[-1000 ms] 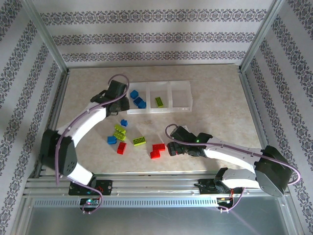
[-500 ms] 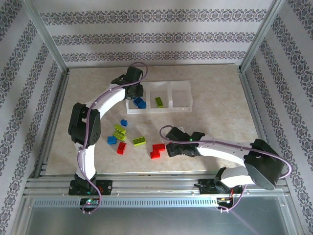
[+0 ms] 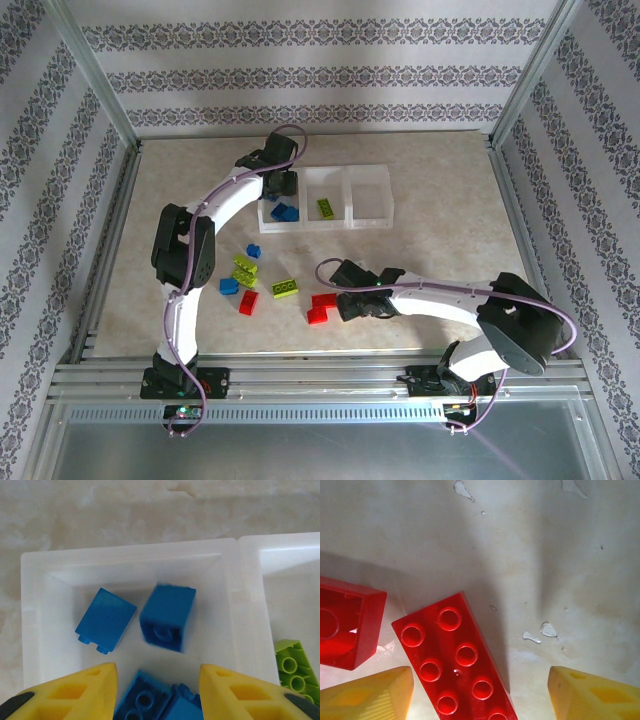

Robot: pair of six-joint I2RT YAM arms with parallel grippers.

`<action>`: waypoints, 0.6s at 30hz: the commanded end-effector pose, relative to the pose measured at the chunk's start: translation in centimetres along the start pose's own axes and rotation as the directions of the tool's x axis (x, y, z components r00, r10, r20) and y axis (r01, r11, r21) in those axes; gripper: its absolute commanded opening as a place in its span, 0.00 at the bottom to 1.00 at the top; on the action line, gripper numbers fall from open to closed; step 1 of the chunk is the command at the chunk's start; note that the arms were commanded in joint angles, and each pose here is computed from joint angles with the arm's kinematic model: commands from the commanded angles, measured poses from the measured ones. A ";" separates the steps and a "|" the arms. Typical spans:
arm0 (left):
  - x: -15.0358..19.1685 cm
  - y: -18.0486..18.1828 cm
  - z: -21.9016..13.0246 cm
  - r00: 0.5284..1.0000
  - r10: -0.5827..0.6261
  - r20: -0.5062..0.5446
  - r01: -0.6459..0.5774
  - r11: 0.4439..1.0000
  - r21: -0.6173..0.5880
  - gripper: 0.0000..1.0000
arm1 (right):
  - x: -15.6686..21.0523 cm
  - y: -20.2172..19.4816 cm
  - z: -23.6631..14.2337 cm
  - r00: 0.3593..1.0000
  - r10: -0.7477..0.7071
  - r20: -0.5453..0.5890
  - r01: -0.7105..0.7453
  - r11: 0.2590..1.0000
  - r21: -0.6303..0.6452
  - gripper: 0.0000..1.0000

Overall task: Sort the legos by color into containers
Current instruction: Place the lego in the container.

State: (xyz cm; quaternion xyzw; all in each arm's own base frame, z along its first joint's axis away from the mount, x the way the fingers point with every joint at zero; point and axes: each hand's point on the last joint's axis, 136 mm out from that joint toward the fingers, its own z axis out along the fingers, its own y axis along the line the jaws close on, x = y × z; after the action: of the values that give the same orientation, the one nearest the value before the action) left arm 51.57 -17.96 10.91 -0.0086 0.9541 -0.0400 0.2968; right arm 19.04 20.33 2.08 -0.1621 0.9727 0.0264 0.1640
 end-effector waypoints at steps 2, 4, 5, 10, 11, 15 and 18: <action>-0.1 0.3 -0.4 1.000 0.020 -0.009 -0.021 0.999 -0.036 0.48 | -0.4 0.8 0.0 1.000 -0.008 0.003 0.008 1.000 -0.015 0.68; -0.3 0.4 -1.0 1.000 0.021 -0.002 -0.021 0.999 -0.040 0.50 | -0.4 0.9 0.0 1.000 -0.010 0.002 0.010 1.000 -0.014 0.65; -0.5 0.4 -1.3 1.000 0.019 0.004 -0.019 0.999 -0.039 0.51 | -0.4 0.9 0.1 1.000 -0.010 0.000 0.010 1.000 -0.013 0.64; -1.5 0.5 -3.6 0.999 0.020 0.047 -0.019 0.999 -0.033 0.59 | -0.4 0.8 0.3 1.000 -0.011 -0.004 0.011 1.000 -0.005 0.60; -1.7 0.7 -4.0 0.998 0.019 0.056 -0.017 0.999 -0.036 0.60 | -0.4 0.8 0.4 1.000 -0.012 -0.005 0.012 1.000 -0.001 0.59; -2.2 1.1 -5.8 0.996 0.015 0.092 -0.011 0.999 -0.045 0.65 | -0.3 0.7 0.8 1.000 -0.006 -0.013 0.006 1.000 0.014 0.55; -2.4 1.4 -7.0 0.993 0.009 0.116 -0.004 0.999 -0.045 0.70 | -0.4 0.8 1.0 1.000 -0.005 -0.020 0.006 1.000 0.017 0.49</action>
State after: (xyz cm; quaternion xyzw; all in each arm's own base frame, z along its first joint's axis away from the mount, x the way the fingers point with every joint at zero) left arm 50.54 -16.61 15.96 -0.0147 0.9412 -0.0285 0.3364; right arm 19.29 20.82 1.25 -0.1632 0.9742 0.0208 0.1545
